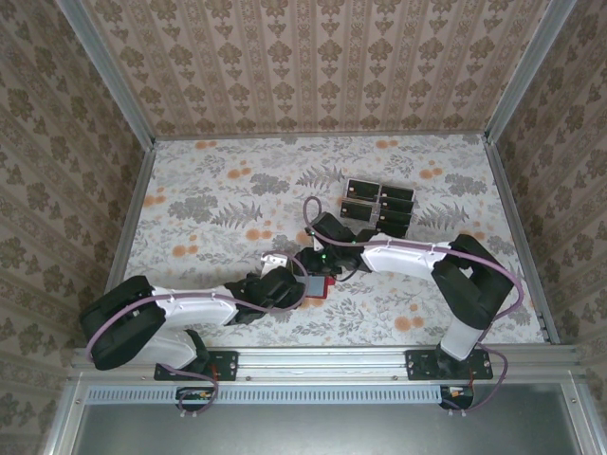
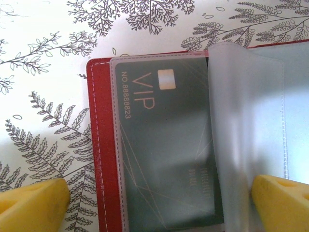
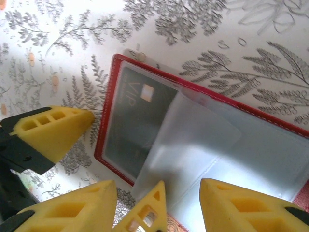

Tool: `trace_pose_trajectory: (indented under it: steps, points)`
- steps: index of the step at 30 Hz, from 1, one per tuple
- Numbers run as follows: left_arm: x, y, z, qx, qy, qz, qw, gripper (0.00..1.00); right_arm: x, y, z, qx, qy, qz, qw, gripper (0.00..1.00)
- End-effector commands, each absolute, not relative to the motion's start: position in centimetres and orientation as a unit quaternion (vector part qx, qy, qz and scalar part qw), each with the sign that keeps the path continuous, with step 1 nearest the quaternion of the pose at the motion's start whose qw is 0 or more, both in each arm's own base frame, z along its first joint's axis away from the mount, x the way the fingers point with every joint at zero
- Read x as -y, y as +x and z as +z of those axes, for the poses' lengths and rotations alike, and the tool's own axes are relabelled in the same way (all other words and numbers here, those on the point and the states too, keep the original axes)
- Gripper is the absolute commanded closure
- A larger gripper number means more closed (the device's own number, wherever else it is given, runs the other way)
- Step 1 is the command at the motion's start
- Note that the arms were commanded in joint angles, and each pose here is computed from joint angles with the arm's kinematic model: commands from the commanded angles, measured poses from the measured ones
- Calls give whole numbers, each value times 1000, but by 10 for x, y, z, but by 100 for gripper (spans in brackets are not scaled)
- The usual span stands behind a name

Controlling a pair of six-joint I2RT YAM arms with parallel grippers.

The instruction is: Put the credit cards into the card holder

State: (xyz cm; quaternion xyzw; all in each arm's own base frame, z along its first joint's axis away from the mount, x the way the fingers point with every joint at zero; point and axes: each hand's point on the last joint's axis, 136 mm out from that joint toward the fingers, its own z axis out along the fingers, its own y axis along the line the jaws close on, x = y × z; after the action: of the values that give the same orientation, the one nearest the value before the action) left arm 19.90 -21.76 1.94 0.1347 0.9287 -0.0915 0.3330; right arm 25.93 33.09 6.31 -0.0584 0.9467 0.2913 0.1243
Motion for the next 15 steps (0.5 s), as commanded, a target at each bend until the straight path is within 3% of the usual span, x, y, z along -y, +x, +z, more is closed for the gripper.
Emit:
trace_pose_trajectory:
  steps: [1, 15]
  points:
    - [205, 195, 8, -936, 132, -66, 318, 0, -327, 260, 58, -948, -37, 290, 128, 49]
    - [206, 195, 10, -936, 132, -68, 320, 0, -327, 261, 26, -953, -18, 286, 104, 49]
